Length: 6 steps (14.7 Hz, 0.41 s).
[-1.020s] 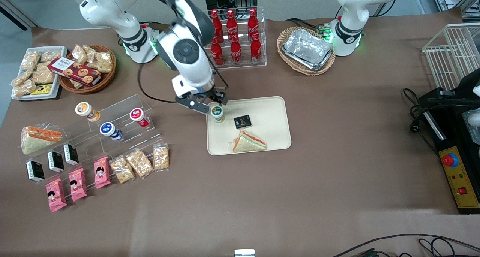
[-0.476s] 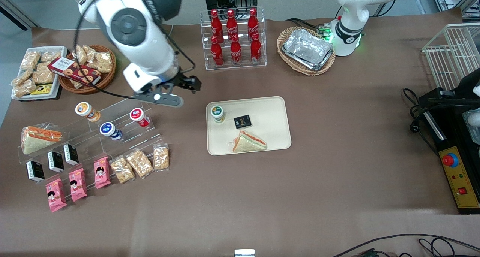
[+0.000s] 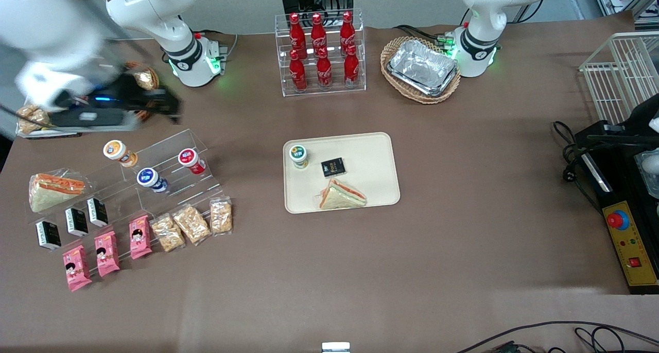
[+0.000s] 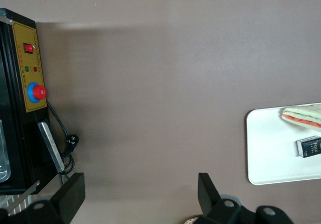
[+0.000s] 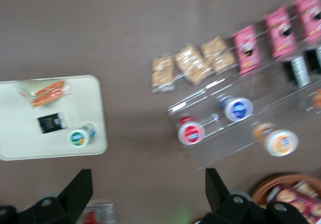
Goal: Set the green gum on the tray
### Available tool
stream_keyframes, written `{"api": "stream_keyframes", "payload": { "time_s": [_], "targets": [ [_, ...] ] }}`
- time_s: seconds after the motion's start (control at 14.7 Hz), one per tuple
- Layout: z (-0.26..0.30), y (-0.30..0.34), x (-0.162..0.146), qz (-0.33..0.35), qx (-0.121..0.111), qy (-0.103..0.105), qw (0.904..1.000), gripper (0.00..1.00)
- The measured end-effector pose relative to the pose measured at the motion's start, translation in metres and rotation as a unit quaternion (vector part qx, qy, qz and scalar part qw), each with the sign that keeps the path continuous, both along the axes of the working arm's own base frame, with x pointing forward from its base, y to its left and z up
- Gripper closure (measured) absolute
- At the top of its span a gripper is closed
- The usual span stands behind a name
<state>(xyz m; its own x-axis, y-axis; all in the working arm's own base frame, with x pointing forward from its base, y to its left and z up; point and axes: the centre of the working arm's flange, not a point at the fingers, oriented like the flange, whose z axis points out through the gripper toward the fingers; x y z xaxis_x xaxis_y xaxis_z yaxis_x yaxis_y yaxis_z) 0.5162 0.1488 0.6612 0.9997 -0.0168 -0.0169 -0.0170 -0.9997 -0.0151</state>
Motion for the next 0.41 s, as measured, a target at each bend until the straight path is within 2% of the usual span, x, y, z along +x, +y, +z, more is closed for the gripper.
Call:
{"api": "stream_keyframes", "payload": {
  "time_s": [0.14,0.41],
  "targets": [
    [0.009,-0.073,0.009,0.020,0.002,-0.010,0.9998,0.00],
    [0.001,-0.187,0.018,0.025,0.002,-0.006,0.9997,0.00]
  ]
}}
